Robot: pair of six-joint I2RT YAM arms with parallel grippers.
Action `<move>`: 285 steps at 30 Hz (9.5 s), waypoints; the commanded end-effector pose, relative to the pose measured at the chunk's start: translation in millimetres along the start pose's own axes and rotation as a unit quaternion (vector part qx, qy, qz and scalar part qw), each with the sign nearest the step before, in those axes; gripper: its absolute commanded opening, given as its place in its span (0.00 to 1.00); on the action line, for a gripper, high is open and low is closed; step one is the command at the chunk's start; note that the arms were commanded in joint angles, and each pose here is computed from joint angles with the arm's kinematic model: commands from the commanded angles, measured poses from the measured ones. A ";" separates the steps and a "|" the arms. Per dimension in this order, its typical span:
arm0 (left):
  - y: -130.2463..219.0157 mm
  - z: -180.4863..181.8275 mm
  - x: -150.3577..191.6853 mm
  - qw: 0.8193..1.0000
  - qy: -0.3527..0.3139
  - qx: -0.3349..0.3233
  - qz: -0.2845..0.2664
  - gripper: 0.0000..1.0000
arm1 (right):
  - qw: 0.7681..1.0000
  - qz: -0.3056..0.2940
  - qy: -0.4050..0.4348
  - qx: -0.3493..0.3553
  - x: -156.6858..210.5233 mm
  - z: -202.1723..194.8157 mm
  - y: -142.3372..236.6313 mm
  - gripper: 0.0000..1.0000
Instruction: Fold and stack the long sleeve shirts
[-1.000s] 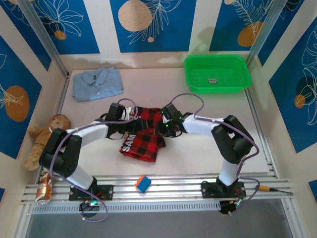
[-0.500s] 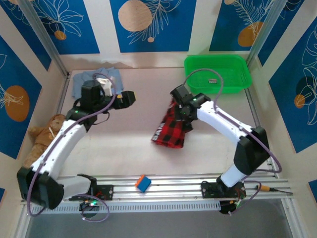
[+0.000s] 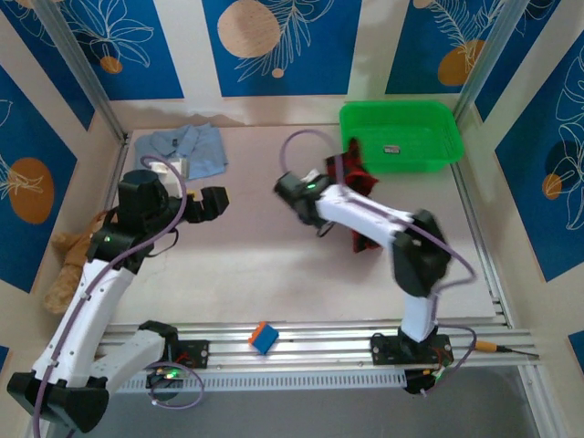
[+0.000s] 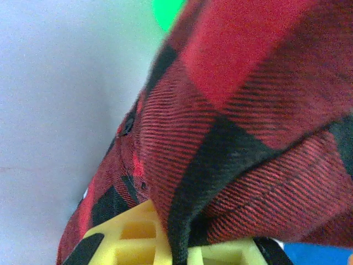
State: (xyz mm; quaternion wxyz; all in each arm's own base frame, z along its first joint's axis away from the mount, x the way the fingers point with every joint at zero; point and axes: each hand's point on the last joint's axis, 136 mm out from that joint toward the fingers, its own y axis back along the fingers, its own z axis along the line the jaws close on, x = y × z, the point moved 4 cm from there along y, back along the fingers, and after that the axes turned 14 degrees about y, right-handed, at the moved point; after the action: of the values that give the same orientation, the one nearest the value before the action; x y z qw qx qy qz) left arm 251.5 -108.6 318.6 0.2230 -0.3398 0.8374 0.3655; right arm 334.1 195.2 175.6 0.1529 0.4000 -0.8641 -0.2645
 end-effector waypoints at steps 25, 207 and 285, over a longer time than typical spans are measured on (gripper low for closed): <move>8.3 34.9 39.8 0.995 0.077 -0.050 0.030 1.00 | 0.848 -0.136 -0.113 -0.500 -29.9 106.8 165.1 0.67; -181.5 60.4 -88.0 0.965 -0.116 -0.221 0.086 0.00 | 0.780 -0.194 -0.329 -0.496 22.7 11.1 50.9 0.85; -21.0 186.3 -298.0 0.941 0.042 -0.296 -0.157 1.00 | 0.805 -0.192 -0.347 -0.442 92.7 -9.2 65.6 0.86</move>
State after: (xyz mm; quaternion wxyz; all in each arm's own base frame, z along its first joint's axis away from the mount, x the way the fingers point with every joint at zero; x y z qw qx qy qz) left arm 515.3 158.7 326.9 0.0922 -0.5087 0.6406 0.5677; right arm 250.0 178.2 228.8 -0.0495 0.3372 -0.5322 -0.7750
